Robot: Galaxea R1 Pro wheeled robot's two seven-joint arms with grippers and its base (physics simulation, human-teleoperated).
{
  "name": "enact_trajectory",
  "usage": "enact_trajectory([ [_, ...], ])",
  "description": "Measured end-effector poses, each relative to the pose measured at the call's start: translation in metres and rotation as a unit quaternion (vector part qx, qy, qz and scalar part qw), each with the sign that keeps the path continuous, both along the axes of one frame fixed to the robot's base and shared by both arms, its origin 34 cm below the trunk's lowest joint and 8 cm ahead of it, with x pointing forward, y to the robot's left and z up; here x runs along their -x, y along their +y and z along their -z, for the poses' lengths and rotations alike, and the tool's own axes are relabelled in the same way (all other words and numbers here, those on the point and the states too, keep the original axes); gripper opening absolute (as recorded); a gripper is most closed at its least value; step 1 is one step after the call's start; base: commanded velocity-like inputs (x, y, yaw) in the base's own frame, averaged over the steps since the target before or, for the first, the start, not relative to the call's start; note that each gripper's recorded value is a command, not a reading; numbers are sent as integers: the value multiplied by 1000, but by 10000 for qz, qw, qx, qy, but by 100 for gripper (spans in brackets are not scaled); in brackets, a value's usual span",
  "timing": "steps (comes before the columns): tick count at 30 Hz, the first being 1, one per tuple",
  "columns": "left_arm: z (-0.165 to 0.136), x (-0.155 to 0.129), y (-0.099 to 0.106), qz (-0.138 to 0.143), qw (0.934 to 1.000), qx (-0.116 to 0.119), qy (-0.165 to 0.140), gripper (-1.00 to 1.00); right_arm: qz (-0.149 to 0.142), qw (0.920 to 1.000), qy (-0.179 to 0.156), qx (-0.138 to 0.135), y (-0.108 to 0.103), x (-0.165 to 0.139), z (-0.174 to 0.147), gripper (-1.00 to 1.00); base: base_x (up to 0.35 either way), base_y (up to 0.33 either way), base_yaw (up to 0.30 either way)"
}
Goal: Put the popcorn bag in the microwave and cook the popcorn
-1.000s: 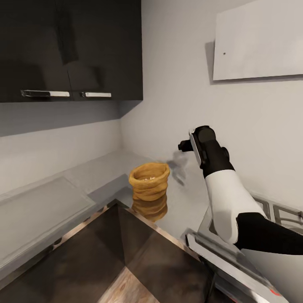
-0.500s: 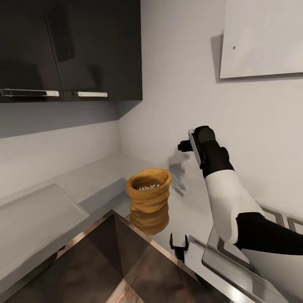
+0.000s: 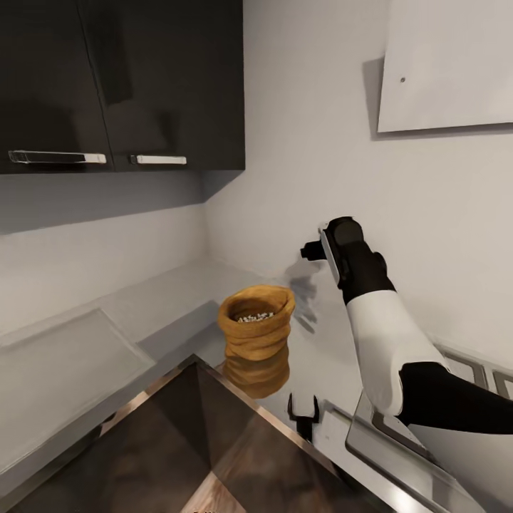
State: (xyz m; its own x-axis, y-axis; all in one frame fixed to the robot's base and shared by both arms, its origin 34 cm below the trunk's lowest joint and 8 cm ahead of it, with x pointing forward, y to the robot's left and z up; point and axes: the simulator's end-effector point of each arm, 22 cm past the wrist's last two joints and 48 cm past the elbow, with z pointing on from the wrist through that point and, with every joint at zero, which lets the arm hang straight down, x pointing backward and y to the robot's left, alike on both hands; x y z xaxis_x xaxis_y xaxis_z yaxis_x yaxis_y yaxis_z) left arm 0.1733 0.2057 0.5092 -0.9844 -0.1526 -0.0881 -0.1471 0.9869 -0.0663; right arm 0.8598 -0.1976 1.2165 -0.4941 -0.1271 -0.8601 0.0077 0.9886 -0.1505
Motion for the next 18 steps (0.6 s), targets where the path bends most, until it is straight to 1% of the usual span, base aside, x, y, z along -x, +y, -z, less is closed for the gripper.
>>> enact_trajectory([
  [3,0,0,0,0,10000,0,1,100,-8,9999,103,8,1,1,11,100,0,0,256],
  [7,0,0,0,0,10000,0,-1,100,-15,9999,133,11,1,1,14,100,0,0,235],
  [14,0,0,0,1,10000,0,-1,100,-17,9999,142,7,1,1,15,100,0,0,44],
  [18,0,0,0,0,10000,0,1,100,-28,9995,308,40,2,1,29,100,0,0,181],
])
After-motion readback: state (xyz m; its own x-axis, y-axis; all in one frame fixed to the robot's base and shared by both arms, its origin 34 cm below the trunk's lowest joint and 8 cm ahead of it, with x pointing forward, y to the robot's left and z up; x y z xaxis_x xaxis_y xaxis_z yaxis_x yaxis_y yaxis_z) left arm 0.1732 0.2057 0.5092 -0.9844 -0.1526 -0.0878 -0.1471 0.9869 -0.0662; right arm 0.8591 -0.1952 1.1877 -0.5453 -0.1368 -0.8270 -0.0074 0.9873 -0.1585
